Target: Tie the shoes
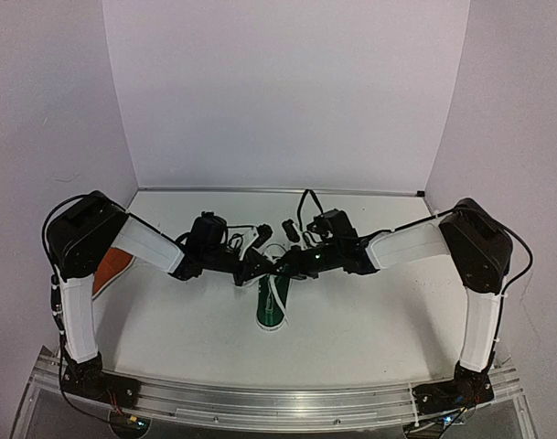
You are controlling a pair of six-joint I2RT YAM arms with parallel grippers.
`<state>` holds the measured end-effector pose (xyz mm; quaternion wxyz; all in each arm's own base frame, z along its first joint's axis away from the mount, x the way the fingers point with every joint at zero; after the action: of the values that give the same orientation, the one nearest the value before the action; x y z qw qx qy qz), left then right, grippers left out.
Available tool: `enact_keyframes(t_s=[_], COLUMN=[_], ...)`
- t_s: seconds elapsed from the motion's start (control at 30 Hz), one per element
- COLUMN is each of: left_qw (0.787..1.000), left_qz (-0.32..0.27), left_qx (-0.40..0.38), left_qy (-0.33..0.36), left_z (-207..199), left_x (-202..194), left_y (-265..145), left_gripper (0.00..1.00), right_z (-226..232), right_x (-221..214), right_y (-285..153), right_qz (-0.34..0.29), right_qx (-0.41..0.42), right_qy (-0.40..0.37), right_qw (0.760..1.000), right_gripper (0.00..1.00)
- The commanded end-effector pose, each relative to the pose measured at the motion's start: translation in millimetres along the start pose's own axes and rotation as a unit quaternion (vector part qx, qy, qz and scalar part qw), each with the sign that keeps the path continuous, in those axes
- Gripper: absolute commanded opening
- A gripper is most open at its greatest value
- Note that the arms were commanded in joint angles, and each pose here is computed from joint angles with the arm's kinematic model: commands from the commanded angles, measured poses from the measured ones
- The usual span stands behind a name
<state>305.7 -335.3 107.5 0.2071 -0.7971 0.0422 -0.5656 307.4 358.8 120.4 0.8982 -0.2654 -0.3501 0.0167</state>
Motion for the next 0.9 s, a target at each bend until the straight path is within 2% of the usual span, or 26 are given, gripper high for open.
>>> enact_keyframes(t_s=[0.0, 0.37, 0.5, 0.77, 0.87], left_qw=[0.997, 0.996, 0.996, 0.996, 0.997], left_qz=[-0.045, -0.050, -0.048, -0.045, -0.041], left_qx=[-0.060, -0.073, -0.072, -0.065, -0.060], left_qy=[-0.003, -0.025, -0.029, -0.033, -0.033], left_z=[-6.7, 4.0, 5.6, 7.9, 8.2], left_x=[9.6, 4.5, 1.8, -0.2, -0.8], left_y=[-1.1, 10.2, 9.9, 8.4, 7.8], left_gripper=[0.00, 0.00, 0.00, 0.00, 0.00], right_z=[8.9, 6.0, 2.6, -13.9, -28.6], right_x=[6.7, 14.1, 22.3, 20.4, 12.3], right_y=[-1.5, -28.6, -48.5, -53.5, -46.1], right_qz=[-0.012, -0.032, -0.053, -0.055, -0.044], right_qx=[0.015, 0.010, -0.001, -0.018, -0.045], right_qy=[-0.013, -0.018, -0.021, -0.007, 0.011], right_qw=[1.000, 0.999, 0.998, 0.998, 0.998], right_gripper=[0.05, 0.24, 0.36, 0.36, 0.32])
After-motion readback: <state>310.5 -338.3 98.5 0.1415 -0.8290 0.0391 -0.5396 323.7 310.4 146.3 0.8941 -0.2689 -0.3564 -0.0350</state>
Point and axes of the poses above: each gripper's point midway between its finger pads, its own y axis out along the fingers, its own z axis along the line the jaws close on, x = y × z, the point moved 7 cm from there along -y, back along the fingers, and after that the axes turned 10 degrees about -y, right-handed, at the moved point
